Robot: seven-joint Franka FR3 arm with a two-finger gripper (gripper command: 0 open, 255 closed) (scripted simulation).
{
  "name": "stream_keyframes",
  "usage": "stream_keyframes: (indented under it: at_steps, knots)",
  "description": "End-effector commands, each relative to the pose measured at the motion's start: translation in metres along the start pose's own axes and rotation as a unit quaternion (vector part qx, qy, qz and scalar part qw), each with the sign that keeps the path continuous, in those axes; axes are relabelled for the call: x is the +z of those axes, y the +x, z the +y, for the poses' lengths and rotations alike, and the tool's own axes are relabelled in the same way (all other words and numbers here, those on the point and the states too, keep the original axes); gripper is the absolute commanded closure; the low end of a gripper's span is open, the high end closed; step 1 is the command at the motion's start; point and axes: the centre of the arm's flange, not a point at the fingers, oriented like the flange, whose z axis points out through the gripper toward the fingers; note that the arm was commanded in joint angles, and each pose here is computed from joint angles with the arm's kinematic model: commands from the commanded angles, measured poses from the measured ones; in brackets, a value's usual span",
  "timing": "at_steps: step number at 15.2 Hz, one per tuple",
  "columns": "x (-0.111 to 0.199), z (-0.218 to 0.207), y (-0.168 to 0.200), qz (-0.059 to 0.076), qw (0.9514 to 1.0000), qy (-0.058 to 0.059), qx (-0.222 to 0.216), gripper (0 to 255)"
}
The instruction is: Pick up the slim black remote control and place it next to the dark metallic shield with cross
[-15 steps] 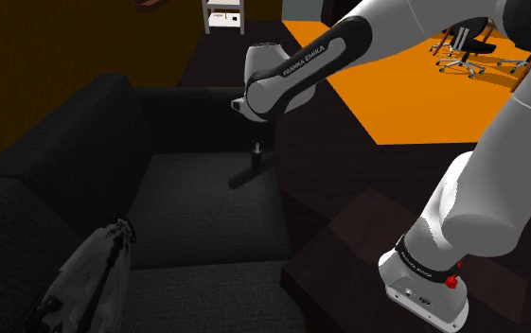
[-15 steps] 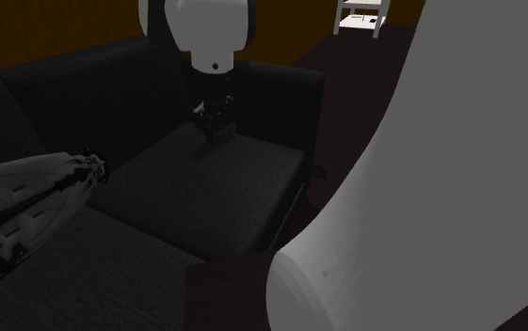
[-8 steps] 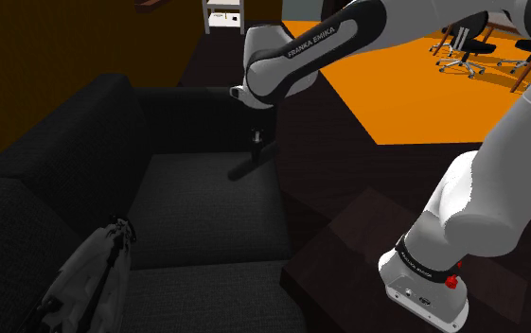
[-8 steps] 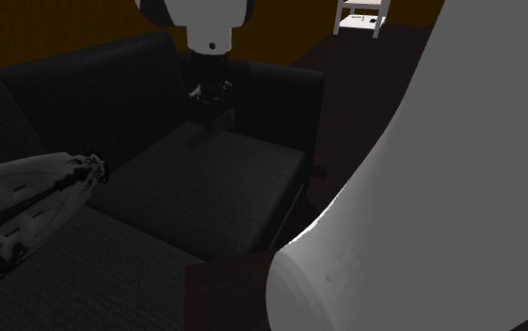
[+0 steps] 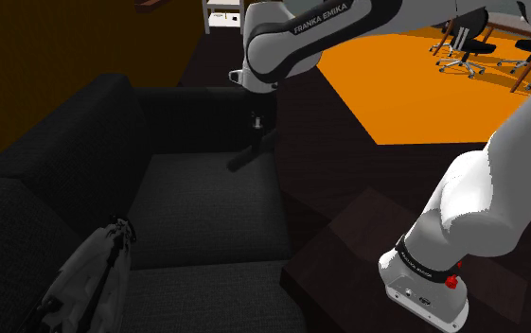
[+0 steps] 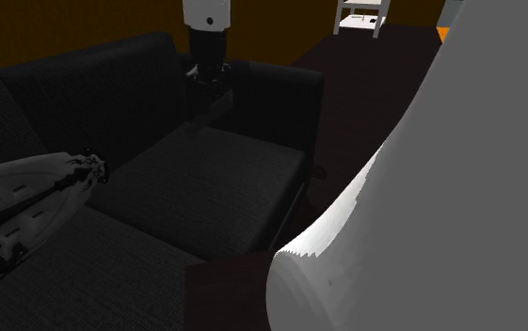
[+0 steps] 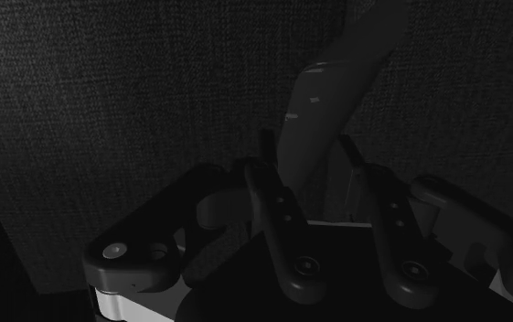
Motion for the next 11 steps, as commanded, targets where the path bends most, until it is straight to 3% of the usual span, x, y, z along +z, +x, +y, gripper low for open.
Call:
stream_keyframes:
  at_steps: [1,2,11]
  knots:
    - [-0.011,-0.001,0.000,0.000,1.0000,0.000,0.000,255]
    - [-0.012,-0.001,0.000,0.000,1.0000,0.000,0.000,255]
    - [-0.003,-0.039,0.113,0.000,1.0000,0.000,0.000,255]
